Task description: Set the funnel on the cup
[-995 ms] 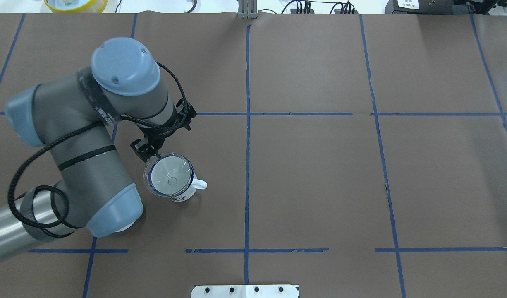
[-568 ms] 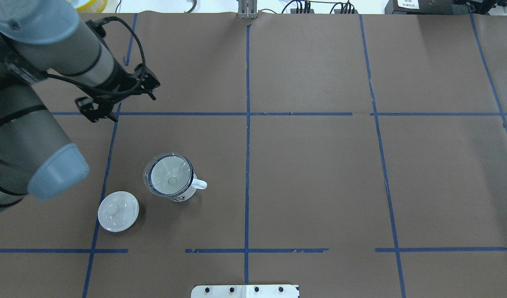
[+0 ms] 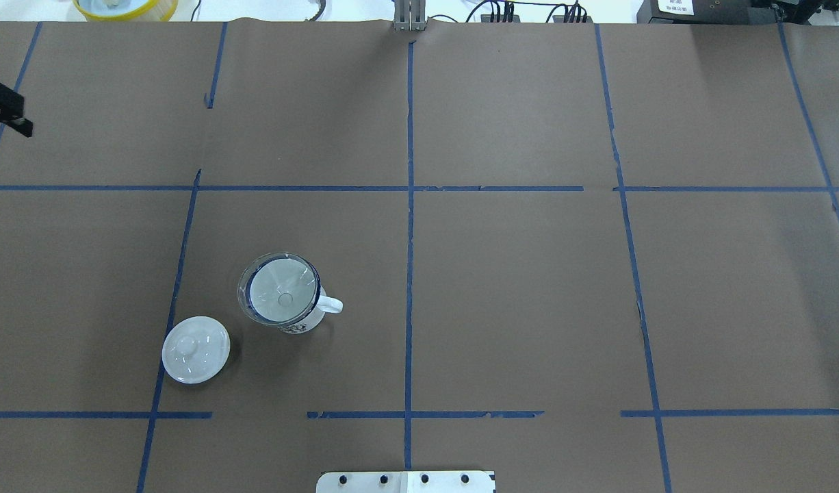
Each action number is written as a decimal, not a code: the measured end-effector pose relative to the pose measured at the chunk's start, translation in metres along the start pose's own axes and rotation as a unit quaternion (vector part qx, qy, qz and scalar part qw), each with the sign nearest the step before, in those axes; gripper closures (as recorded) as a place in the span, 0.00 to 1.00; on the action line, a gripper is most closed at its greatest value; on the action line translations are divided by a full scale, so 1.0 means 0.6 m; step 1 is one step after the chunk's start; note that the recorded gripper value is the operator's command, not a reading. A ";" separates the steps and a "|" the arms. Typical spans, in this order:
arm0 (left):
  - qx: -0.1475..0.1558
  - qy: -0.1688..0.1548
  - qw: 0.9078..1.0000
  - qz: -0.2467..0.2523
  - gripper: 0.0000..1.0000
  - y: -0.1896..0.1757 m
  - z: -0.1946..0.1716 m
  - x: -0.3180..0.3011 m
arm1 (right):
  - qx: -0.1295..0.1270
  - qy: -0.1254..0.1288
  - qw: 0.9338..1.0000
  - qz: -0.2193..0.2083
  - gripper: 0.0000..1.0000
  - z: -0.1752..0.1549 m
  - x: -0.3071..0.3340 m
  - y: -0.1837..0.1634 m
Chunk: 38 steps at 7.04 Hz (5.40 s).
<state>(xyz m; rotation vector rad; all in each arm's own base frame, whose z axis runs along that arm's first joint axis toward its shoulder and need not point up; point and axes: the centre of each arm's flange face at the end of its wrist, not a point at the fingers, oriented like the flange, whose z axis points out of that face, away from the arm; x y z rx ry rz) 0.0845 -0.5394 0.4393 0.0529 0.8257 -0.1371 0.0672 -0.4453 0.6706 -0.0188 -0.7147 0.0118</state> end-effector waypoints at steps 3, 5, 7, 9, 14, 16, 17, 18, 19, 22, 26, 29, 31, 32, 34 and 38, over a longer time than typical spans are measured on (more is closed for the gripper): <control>-0.006 -0.021 0.994 0.108 0.00 -0.010 0.027 -0.305 | 0.000 0.000 1.000 0.000 0.00 0.000 0.000 0.000; -0.015 -0.026 0.991 0.131 0.00 0.003 0.037 -0.389 | 0.000 0.000 1.000 0.000 0.00 -0.001 0.000 0.000; -0.006 -0.026 0.992 0.121 0.00 0.004 0.017 -0.423 | 0.000 0.000 1.000 0.000 0.00 0.000 0.000 0.000; 0.001 -0.027 0.994 0.107 0.00 0.008 0.003 -0.445 | 0.000 0.000 1.000 0.000 0.00 0.000 0.000 0.000; 0.006 -0.031 0.997 0.077 0.00 0.033 0.000 -0.454 | 0.000 0.000 1.000 0.000 0.00 0.000 0.000 0.000; 0.006 -0.031 0.997 0.073 0.00 0.063 -0.001 -0.458 | 0.000 0.000 1.000 0.000 0.00 0.000 0.000 0.000; 0.007 -0.032 0.997 0.074 0.00 0.077 -0.006 -0.455 | 0.000 0.000 1.000 0.000 0.00 0.000 0.000 0.000; 0.006 -0.031 0.997 0.073 0.00 0.090 -0.007 -0.455 | 0.000 0.000 1.000 0.000 0.00 0.000 0.000 0.000; 0.006 -0.030 0.997 0.073 0.00 0.094 -0.007 -0.456 | 0.000 0.000 1.000 0.000 0.00 0.000 0.000 0.000; 0.007 -0.030 0.997 0.075 0.00 0.093 -0.011 -0.450 | 0.000 0.000 1.000 0.000 0.00 0.000 0.000 0.000; -0.016 -0.030 0.998 0.053 0.00 0.094 -0.020 -0.443 | 0.000 0.000 1.000 0.000 0.00 -0.001 0.000 0.000; -0.030 -0.025 0.998 0.042 0.00 0.081 -0.035 -0.424 | 0.000 0.000 1.000 0.000 0.00 0.000 0.000 0.000; -0.027 -0.018 0.998 0.045 0.00 0.079 -0.042 -0.414 | 0.000 0.000 1.000 0.000 0.00 -0.001 -0.001 0.000; -0.026 -0.017 0.998 0.046 0.00 0.078 -0.043 -0.413 | 0.000 0.000 1.000 0.000 0.00 -0.001 -0.001 0.000; -0.027 -0.017 0.998 0.046 0.00 0.075 -0.041 -0.414 | 0.000 0.000 1.000 0.000 0.00 -0.001 -0.001 0.000; -0.037 -0.017 0.998 0.037 0.00 0.065 -0.015 -0.438 | 0.000 0.000 1.000 0.000 0.00 -0.001 0.000 0.000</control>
